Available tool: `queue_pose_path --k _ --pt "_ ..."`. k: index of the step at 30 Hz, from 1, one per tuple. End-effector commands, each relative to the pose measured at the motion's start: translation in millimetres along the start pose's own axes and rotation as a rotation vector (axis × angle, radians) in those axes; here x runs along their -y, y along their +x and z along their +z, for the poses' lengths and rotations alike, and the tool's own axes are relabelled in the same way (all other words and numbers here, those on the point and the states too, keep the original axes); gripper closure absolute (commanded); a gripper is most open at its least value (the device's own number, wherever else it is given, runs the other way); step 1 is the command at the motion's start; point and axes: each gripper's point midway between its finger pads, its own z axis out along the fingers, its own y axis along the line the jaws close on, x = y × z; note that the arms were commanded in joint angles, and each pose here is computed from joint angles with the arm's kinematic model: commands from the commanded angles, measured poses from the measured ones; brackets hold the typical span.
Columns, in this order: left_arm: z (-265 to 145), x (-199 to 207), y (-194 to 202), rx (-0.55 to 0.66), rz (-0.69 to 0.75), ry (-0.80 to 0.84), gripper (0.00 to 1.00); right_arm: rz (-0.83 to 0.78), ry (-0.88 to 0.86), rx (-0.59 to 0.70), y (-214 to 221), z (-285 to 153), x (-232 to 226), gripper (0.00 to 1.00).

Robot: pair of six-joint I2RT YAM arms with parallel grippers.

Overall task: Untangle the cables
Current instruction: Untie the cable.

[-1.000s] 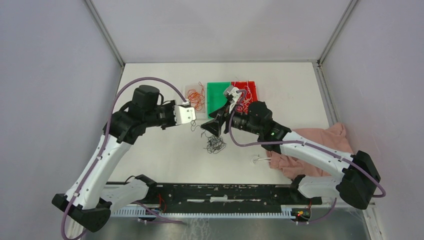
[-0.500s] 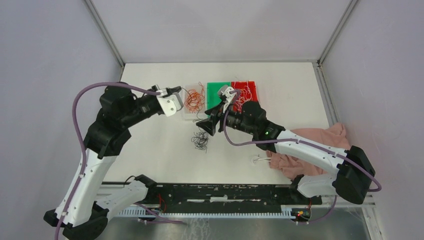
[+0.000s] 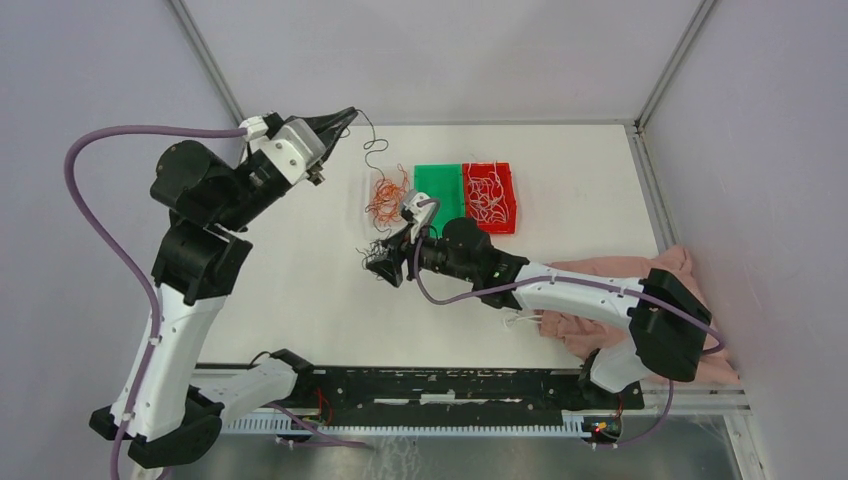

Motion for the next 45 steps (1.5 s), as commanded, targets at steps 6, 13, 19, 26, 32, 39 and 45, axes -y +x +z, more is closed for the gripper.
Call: queue_pose_path --k 6,13,19,26,32,39,45 --pt "-15.4 -13.7 -54.5 0.144 -0.076 -0.05 0.97 0.012 0.111 0.184 -43.5 -5.4 11.6 0.35" --pt "-24.6 13.4 -13.7 0.054 -0.104 -0.008 0.97 -0.031 0.187 0.173 -43.3 -45.8 20.1 0.4" --pt "-30.1 34.9 12.7 -0.002 -0.158 0.033 0.97 -0.046 0.175 0.156 -45.5 -51.7 16.5 0.64" --pt "-36.0 48.1 29.2 -0.044 -0.213 0.046 0.97 -0.031 0.148 0.15 -51.7 -46.1 10.2 0.99" --pt "-54.9 88.1 91.2 -0.209 -0.334 0.073 0.78 -0.021 0.118 0.176 -65.3 -51.8 1.1 0.99" --pt "-83.9 175.7 128.9 -0.293 -0.487 0.383 0.31 -0.009 0.072 0.17 -77.0 -51.3 -10.9 0.99" --pt "-88.0 200.7 132.7 -0.298 -0.508 0.539 0.25 -0.023 -0.007 0.122 -73.7 -47.6 -25.0 0.99"
